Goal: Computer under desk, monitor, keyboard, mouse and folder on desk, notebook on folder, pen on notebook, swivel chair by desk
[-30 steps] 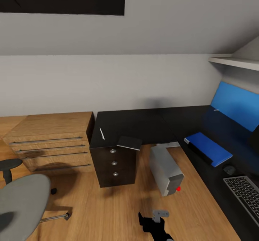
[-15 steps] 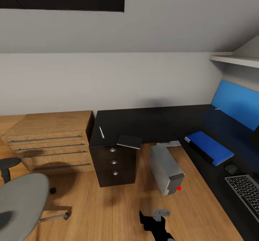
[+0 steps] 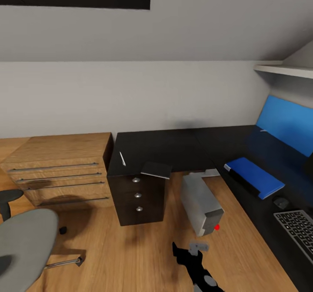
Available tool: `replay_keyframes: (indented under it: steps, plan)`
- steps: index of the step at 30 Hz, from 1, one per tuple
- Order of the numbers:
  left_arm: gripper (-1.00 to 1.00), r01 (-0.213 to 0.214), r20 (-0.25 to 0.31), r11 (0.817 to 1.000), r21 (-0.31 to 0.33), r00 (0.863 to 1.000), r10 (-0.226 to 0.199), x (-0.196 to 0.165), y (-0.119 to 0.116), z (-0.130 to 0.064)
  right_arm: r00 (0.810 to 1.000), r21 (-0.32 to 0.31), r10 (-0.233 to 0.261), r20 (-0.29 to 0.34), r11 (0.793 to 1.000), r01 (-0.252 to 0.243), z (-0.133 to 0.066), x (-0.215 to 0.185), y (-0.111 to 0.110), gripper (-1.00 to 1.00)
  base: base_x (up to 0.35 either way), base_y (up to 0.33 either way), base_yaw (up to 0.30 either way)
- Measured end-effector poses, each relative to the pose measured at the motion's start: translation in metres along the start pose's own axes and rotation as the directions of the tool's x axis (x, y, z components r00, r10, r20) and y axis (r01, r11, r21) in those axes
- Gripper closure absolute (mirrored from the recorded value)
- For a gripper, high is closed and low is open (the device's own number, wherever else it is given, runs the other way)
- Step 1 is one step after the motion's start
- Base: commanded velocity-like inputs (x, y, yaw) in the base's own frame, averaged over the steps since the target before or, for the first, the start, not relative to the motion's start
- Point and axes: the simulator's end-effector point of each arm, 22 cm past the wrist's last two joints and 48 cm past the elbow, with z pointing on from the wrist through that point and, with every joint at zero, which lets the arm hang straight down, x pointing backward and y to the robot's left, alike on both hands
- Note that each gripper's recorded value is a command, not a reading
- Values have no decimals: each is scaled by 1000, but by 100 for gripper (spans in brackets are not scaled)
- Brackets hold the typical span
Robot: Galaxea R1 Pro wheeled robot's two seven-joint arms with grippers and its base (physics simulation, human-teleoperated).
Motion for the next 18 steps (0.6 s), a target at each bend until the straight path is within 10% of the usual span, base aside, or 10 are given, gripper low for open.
replay_keyframes:
  steps: [9,18]
  plan:
    - [-100,23,143,998,62,989,-32,-108,-50,43,993,66,88,75,993,-93,32,-64,-39,-100,0,0,0]
    - [-100,42,221,986,164,972,-78,-171,-129,55,976,-5,212,55,977,-212,56,-120,-28,-100,0,0,0]
